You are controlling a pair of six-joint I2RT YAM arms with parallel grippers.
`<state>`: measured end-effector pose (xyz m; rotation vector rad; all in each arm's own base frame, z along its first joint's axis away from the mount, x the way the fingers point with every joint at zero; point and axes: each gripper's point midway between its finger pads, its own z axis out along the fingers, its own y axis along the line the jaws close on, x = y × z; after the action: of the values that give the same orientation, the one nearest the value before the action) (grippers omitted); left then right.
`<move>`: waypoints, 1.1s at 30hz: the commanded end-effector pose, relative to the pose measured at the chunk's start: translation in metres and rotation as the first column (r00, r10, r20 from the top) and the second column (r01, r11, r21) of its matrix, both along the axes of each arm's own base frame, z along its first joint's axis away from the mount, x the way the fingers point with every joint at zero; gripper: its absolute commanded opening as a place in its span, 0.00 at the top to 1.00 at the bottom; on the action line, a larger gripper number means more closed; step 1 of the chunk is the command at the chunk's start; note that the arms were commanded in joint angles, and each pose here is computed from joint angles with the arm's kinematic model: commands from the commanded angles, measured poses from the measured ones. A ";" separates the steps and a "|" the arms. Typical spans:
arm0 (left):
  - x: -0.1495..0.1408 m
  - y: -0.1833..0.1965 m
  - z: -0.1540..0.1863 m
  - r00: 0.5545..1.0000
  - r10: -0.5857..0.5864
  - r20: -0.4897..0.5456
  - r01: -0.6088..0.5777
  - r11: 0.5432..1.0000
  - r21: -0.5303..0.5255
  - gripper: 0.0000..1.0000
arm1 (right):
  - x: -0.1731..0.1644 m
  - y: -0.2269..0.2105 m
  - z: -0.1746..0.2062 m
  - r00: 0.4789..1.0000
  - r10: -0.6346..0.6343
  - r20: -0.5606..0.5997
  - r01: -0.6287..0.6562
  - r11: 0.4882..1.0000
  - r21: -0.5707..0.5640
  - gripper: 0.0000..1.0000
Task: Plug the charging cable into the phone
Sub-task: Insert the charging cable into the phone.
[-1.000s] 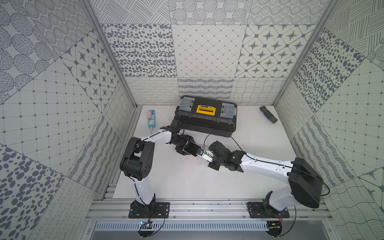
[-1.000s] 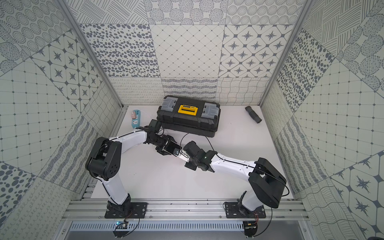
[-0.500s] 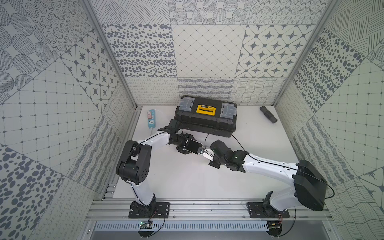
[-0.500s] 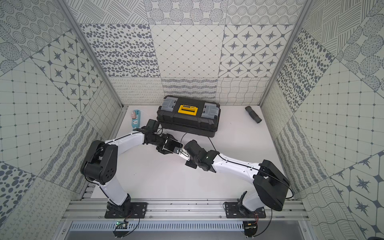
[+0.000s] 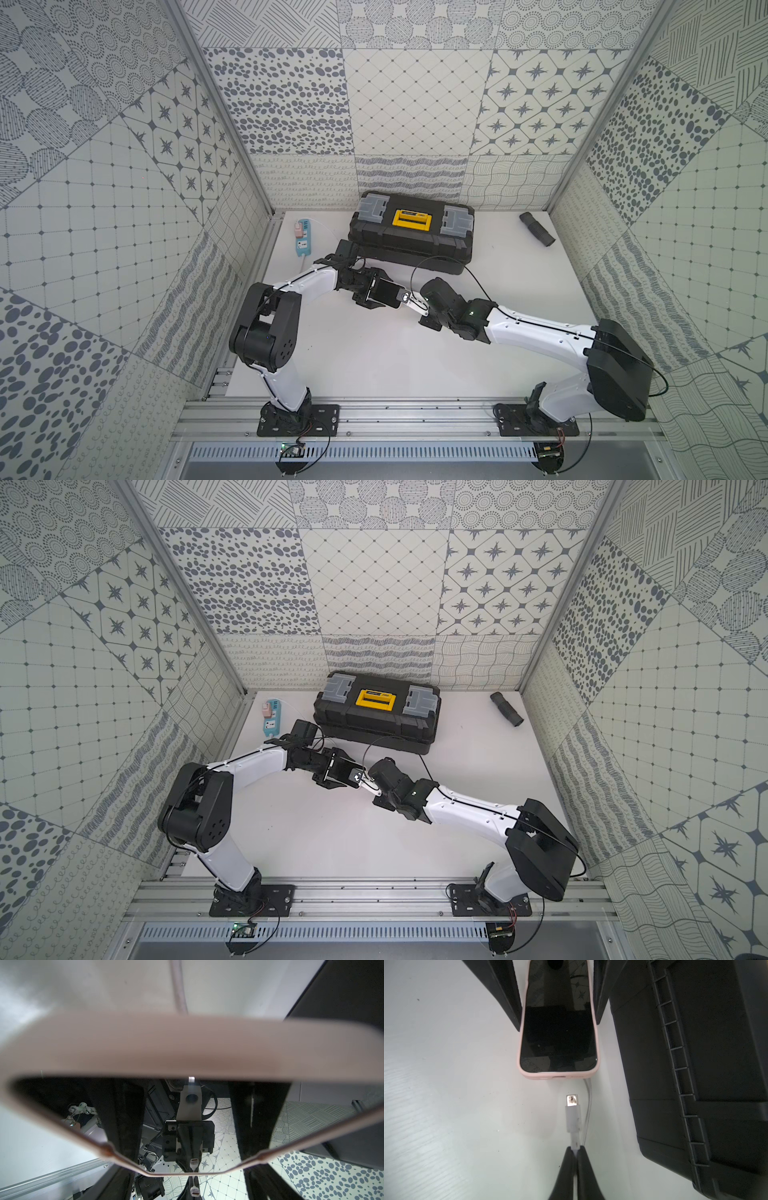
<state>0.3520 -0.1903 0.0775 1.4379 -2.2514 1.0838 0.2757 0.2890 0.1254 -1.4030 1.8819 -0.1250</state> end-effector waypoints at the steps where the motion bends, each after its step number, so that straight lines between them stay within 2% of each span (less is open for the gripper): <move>1: 0.006 -0.003 0.018 0.999 -0.005 0.041 0.008 0.997 -0.078 1.00 | 0.001 0.017 0.013 0.999 0.033 -0.005 -0.032 0.997 0.075 1.00; 8: 0.005 -0.004 0.021 0.998 0.001 0.055 0.004 0.996 -0.090 1.00 | -0.008 0.022 0.008 0.995 0.055 -0.087 -0.044 0.992 0.121 1.00; 33: 0.004 -0.006 0.023 0.998 0.012 0.063 -0.005 0.994 -0.112 1.00 | 0.001 0.014 0.003 0.996 0.014 -0.090 -0.005 0.995 0.100 1.00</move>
<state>0.3478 -0.1925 0.0819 1.4532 -2.2073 1.1323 0.2684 0.2938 0.1174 -1.4089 1.9382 0.0120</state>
